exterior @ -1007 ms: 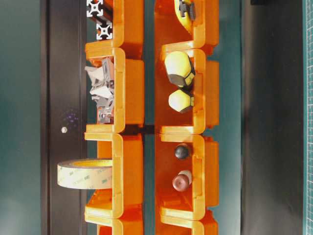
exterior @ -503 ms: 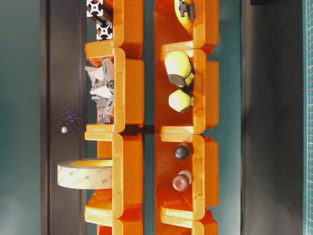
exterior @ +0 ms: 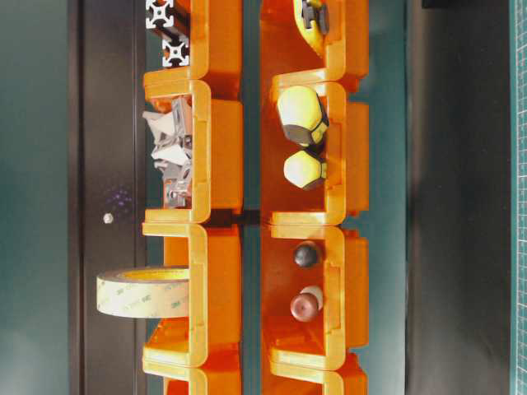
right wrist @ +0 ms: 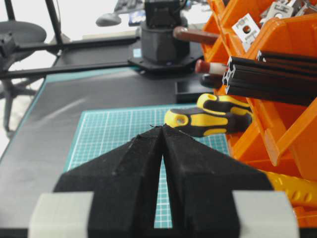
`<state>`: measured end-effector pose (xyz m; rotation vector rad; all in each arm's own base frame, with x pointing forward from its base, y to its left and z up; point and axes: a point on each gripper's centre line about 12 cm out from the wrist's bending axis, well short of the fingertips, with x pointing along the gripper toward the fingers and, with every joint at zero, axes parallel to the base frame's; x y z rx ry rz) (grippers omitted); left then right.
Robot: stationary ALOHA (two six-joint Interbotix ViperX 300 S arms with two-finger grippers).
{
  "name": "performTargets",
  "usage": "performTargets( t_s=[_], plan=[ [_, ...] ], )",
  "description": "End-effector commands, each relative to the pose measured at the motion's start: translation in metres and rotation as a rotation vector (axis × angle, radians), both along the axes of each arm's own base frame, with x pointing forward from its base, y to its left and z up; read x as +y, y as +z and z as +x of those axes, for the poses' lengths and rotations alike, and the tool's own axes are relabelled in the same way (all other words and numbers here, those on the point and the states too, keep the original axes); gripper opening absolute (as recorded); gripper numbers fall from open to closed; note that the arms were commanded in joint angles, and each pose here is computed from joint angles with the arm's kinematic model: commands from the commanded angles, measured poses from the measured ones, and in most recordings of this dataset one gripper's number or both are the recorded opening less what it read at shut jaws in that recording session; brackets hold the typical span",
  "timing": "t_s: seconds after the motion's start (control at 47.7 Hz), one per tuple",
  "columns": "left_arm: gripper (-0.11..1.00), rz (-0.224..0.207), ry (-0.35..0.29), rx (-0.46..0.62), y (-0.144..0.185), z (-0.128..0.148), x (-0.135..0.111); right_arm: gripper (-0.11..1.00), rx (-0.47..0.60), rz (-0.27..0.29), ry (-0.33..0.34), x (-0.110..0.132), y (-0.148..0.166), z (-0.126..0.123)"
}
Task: Pick vinyl tape from container rack with left arm.
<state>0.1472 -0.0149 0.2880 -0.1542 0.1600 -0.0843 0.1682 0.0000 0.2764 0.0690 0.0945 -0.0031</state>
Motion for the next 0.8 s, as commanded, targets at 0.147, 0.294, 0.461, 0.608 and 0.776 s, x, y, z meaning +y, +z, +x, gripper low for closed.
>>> performTargets(
  t_s=[0.147,0.294,0.461,0.608,0.776],
  plan=[
    [0.83,-0.004,0.003,-0.006,0.0036,0.0015,0.0002,0.00,-0.017,-0.003,-0.001,-0.0003,0.0082,0.0012],
    [0.83,-0.002,0.001,-0.004,0.0034,0.0017,0.0000,0.00,-0.018,-0.002,-0.001,-0.0003,0.0088,0.0013],
    [0.83,-0.002,0.003,-0.006,0.0036,0.0015,0.0002,0.00,-0.017,-0.002,-0.001,-0.0003,0.0082,0.0012],
    [0.83,-0.007,0.001,-0.018,0.0050,0.0019,-0.0002,0.00,-0.012,0.002,-0.002,-0.0003,0.0066,0.0014],
    [0.83,-0.026,0.004,-0.017,0.0053,0.0014,-0.0001,0.00,-0.014,-0.002,-0.001,-0.0003,0.0069,0.0012]
  ],
)
